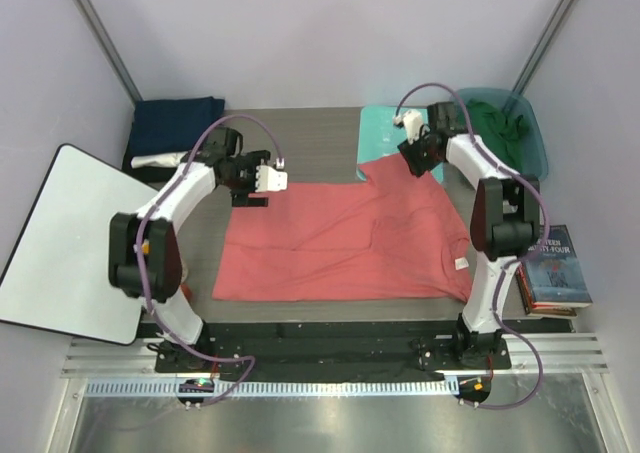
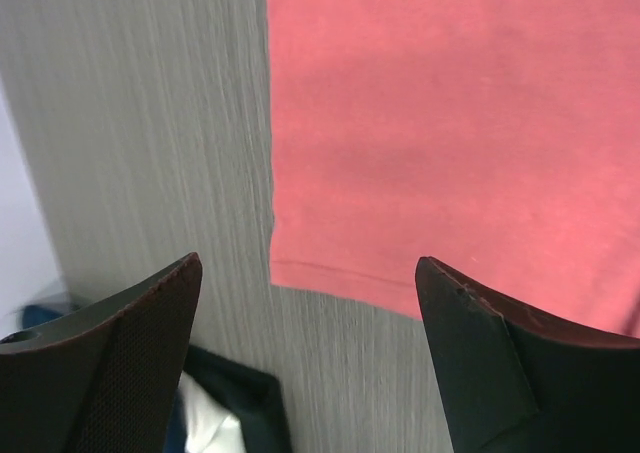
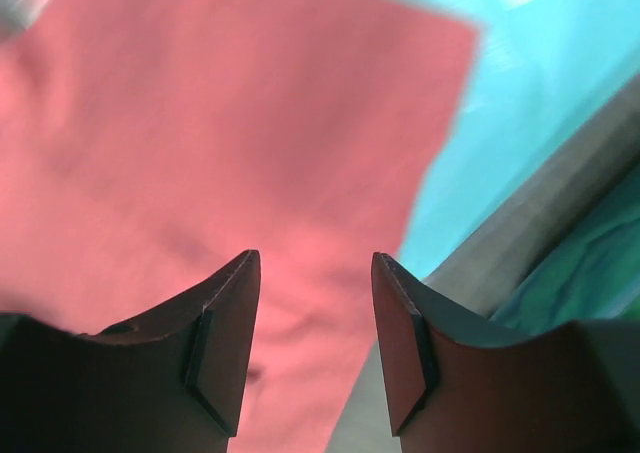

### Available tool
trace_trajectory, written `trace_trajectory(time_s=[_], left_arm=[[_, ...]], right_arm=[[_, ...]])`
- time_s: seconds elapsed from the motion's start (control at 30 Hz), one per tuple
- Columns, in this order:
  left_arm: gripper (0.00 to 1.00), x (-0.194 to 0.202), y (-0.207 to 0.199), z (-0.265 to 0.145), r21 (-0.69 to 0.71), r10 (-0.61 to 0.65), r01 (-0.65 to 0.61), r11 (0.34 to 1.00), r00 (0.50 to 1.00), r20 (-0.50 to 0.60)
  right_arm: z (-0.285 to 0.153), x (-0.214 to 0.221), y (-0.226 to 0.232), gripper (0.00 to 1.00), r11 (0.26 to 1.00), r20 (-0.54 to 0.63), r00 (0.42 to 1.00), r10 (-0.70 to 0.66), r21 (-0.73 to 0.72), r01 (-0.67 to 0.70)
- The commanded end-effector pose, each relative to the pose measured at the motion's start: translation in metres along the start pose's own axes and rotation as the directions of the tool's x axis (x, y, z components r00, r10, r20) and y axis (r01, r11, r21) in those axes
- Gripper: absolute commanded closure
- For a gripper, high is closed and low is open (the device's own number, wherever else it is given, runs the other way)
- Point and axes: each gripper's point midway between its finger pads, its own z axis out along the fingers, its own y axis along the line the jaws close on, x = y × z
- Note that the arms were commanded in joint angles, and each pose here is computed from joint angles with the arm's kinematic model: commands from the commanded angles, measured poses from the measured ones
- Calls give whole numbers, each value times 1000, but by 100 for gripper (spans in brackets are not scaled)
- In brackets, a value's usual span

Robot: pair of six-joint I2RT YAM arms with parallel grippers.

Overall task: Fold and stack the t-shirts
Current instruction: Fold the tshirt

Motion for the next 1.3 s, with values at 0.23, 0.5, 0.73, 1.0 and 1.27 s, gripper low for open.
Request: trace_trajectory(time_s=[0.23, 0.5, 0.73, 1.0, 1.27], left_arm=[[12, 28, 69, 39, -83, -313, 308, 948, 948, -54], [10, 33, 74, 42, -107, -333, 325, 940, 941, -67], [9, 36, 74, 42, -105, -319, 310, 945, 944, -81], [8, 50, 65, 53, -66, -306, 300, 952, 943, -130], [7, 63, 66, 66, -51, -308, 304, 951, 941, -141]], right_arm=[[58, -68, -96, 46, 942, 210, 927, 312, 61, -331], [85, -81, -99, 46, 931, 246, 901, 357, -20, -364], [101, -63, -89, 52, 924, 194, 904, 381, -33, -382], [99, -52, -75, 66, 923, 152, 911, 384, -71, -378], [103, -40, -72, 72, 936, 115, 930, 350, -60, -346]])
